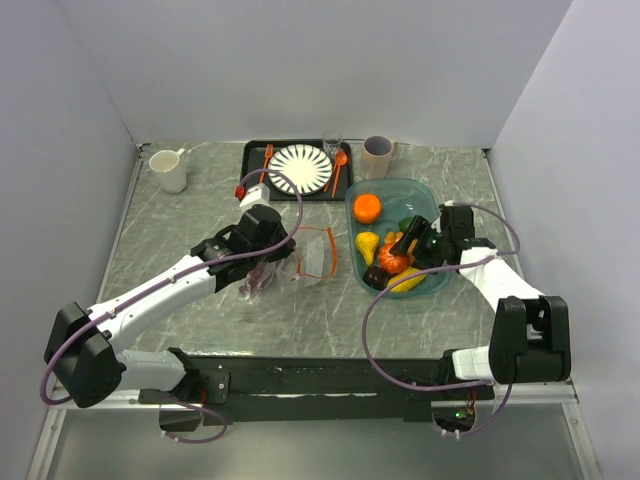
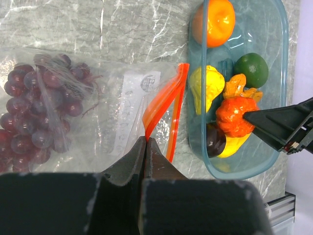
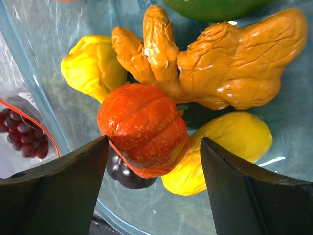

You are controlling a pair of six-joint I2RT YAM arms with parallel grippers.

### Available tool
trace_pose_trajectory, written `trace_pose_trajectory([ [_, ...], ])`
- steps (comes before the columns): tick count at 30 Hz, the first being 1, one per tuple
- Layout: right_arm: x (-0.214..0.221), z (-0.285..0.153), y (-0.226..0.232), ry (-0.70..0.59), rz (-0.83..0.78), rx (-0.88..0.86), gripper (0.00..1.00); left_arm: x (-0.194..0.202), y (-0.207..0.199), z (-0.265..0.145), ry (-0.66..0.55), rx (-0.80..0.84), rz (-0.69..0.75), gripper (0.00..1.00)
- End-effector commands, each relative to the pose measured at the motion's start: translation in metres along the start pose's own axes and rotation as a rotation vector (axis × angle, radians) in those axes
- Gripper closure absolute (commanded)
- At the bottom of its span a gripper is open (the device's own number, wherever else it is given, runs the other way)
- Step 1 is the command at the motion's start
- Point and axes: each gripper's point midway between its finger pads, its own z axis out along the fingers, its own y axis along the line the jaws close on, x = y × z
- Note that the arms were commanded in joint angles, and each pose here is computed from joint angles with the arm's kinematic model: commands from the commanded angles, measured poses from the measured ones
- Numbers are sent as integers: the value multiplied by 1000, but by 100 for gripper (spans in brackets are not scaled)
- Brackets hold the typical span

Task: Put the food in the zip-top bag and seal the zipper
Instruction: Pick up the fake vegetable from the bin.

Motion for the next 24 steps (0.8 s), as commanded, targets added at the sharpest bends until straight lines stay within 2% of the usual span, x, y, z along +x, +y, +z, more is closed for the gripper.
trace_pose_trajectory([
  [1, 4, 3, 3, 29, -48, 0, 18, -9, -14, -5, -16, 39, -6, 99],
  [5, 9, 7, 5, 49, -67, -8, 18, -10, -13, -6, -20, 37, -7, 99],
  [7, 9, 9, 7, 55, -71, -9, 22, -9, -14, -6, -19, 37, -6, 99],
  [10, 8, 10, 9, 49, -76, -17, 33, -10, -13, -6, -19, 32, -6, 99],
  [14, 6, 6, 15, 34, -85, -44, 56, -9, -12, -7, -19, 32, -6, 99],
  [15, 4, 3, 19, 20, -90, -54, 59, -9, -11, -6, -20, 31, -9, 99],
  [24, -12, -36, 49, -93, -152, -155, 61, -7, -13, -5, -14, 36, -9, 99],
])
